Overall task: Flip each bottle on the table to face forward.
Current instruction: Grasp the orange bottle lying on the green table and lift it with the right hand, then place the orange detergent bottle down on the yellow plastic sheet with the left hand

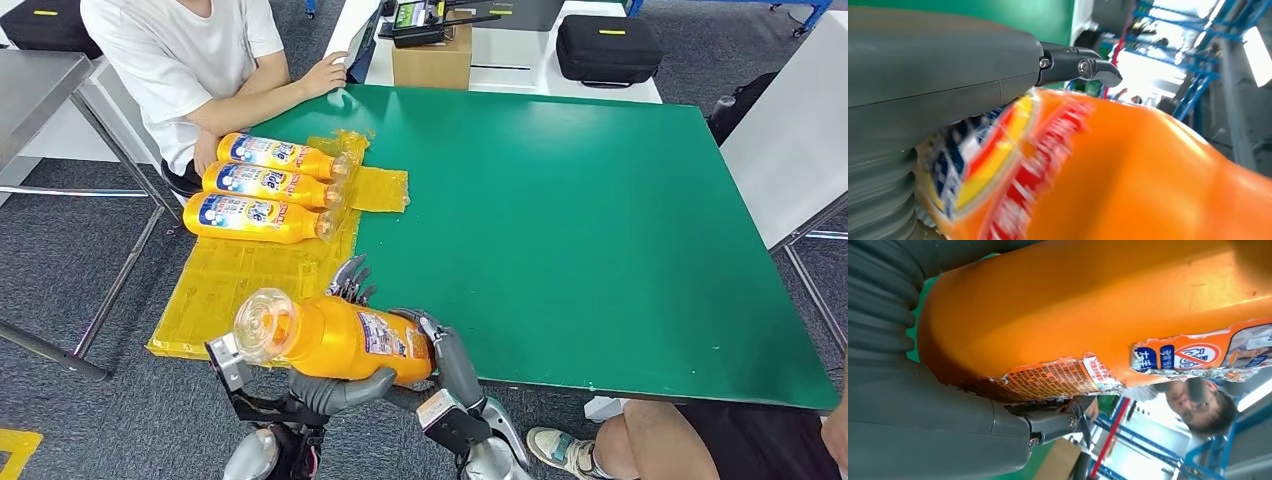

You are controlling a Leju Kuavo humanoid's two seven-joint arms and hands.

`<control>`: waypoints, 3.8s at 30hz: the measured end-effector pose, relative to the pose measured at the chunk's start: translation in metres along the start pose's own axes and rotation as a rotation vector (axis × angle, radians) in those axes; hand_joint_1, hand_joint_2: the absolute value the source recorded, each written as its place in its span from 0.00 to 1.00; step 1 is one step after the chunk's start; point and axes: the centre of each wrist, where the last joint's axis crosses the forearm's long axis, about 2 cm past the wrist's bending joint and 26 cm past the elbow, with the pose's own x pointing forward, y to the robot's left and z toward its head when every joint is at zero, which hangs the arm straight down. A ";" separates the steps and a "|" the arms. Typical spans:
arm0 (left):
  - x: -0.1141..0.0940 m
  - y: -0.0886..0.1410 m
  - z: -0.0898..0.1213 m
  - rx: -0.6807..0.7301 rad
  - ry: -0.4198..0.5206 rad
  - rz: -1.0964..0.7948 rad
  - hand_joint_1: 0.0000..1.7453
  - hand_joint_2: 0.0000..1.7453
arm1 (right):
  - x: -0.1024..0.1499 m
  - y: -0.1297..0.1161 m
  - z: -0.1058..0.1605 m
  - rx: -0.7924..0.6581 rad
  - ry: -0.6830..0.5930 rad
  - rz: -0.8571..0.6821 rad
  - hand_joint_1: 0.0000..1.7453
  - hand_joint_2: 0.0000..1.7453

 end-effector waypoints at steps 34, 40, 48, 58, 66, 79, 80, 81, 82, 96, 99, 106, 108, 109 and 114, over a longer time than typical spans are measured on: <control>0.020 0.053 0.008 0.110 0.067 -0.263 1.00 1.00 | 0.018 0.006 0.009 -0.382 0.023 0.070 0.00 0.00; 0.040 0.091 0.010 0.163 0.058 -0.668 1.00 1.00 | 0.033 -0.024 0.016 -0.640 -0.001 0.164 0.00 0.00; 0.061 0.132 -0.011 0.137 0.110 -1.277 1.00 1.00 | 0.066 -0.073 0.008 -0.882 -0.130 0.206 0.00 0.00; 0.032 0.173 -0.036 0.025 0.444 -1.622 1.00 1.00 | 0.062 -0.072 0.012 -0.799 -0.124 0.083 0.00 0.00; 0.023 0.194 -0.066 -0.057 0.637 -1.739 0.47 1.00 | 0.048 -0.073 0.020 -0.783 -0.062 0.043 0.00 0.00; 0.018 0.194 -0.084 -0.201 0.733 -1.440 0.00 1.00 | 0.035 -0.073 0.028 -0.830 0.015 0.017 0.00 0.00; 0.018 0.194 -0.084 -0.205 0.732 -1.429 0.00 1.00 | 0.034 -0.072 0.029 -0.830 0.017 0.017 0.00 0.00; 0.018 0.193 -0.084 -0.211 0.732 -1.406 0.00 1.00 | 0.034 -0.072 0.029 -0.831 0.020 0.016 0.00 0.00; 0.017 0.193 -0.084 -0.218 0.732 -1.365 0.00 1.00 | 0.033 -0.072 0.029 -0.833 0.023 0.015 0.00 0.00; 0.008 0.074 -0.043 -0.019 0.064 -0.716 0.00 1.00 | 0.036 -0.078 0.038 -0.958 0.063 0.239 0.00 1.00; 0.008 0.052 -0.036 0.075 -0.023 -0.579 0.00 1.00 | 0.037 -0.078 0.039 -0.924 0.052 0.328 0.00 1.00; 0.008 0.002 -0.018 0.228 -0.155 -0.278 0.00 1.00 | 0.037 -0.074 0.033 -0.896 0.046 0.378 0.00 1.00; 0.009 -0.004 -0.016 0.238 -0.167 -0.262 0.00 1.00 | 0.037 -0.073 0.032 -0.895 0.050 0.379 0.00 1.00; 0.009 -0.004 -0.016 0.243 -0.174 -0.264 0.00 1.00 | 0.036 -0.073 0.032 -0.892 0.050 0.382 0.00 1.00; 0.009 -0.002 -0.012 0.296 -0.213 -0.300 0.00 1.00 | 0.035 -0.070 0.028 -0.846 0.041 0.435 0.00 1.00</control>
